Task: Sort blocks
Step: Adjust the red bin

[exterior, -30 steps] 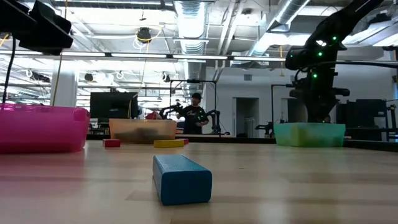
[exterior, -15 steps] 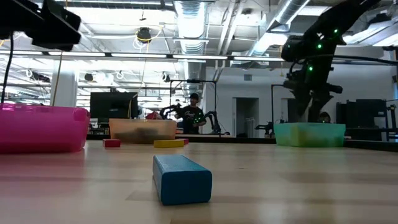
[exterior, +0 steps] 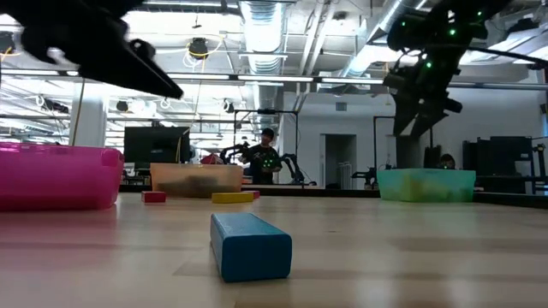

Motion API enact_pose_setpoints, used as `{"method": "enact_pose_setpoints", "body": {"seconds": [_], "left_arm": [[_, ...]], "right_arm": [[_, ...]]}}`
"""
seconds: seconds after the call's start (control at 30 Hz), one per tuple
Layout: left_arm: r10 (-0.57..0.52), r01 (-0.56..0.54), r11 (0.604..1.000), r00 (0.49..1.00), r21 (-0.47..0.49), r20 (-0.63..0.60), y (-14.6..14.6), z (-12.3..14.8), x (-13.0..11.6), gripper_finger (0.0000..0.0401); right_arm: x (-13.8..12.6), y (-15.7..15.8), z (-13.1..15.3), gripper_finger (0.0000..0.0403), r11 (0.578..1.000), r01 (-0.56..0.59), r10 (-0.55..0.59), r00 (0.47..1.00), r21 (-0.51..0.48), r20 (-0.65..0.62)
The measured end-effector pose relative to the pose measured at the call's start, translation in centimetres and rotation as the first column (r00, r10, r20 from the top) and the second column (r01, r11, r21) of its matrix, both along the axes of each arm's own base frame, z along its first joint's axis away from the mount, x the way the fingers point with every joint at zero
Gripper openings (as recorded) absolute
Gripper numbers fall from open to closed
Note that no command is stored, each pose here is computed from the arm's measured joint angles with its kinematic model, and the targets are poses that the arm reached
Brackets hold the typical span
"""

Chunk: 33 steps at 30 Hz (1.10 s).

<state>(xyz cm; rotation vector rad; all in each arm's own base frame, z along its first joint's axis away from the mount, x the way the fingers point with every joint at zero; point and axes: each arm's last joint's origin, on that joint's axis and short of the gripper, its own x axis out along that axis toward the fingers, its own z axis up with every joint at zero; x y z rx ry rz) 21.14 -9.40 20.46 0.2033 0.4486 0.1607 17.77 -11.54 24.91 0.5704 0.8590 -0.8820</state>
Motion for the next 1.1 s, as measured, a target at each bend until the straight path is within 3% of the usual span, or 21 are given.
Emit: {"method": "enact_pose_setpoints", "body": {"seconds": [0.17,0.4,0.63,0.87,0.97,1.1], "left_arm": [[0.141,-0.141,0.99,0.979,0.016,-0.146,2.5,2.3,1.2,0.019],[0.203,-0.227,0.973,0.926,-0.039,-0.319,5.9,4.2,1.6,0.019],[0.054,-0.052,0.999,0.901,0.016,-0.43,7.7,3.9,1.7,0.019],[0.104,-0.045,0.99,0.866,0.13,-0.49,10.5,3.5,1.8,0.019],[0.162,-0.08,0.983,0.796,0.165,-0.583,12.2,2.6,1.8,0.019],[0.254,-0.147,0.967,0.652,0.21,-0.715,14.4,1.3,1.6,0.019]], "right_arm": [[1.2,2.0,-0.1,0.026,0.997,-0.079,0.079,0.997,0.014,0.011],[2.7,5.1,-0.3,0.026,0.979,-0.203,0.202,0.979,0.033,0.02],[3.7,8.9,-0.2,0.026,0.937,-0.347,0.345,0.937,0.037,0.049],[4.2,11.9,0.0,0.026,0.898,-0.44,0.438,0.895,-0.004,0.084],[4.3,12.8,0.2,0.026,0.883,-0.469,0.469,0.878,-0.022,0.097],[4.3,13.7,0.3,0.026,0.867,-0.496,0.497,0.861,-0.041,0.105]]}}
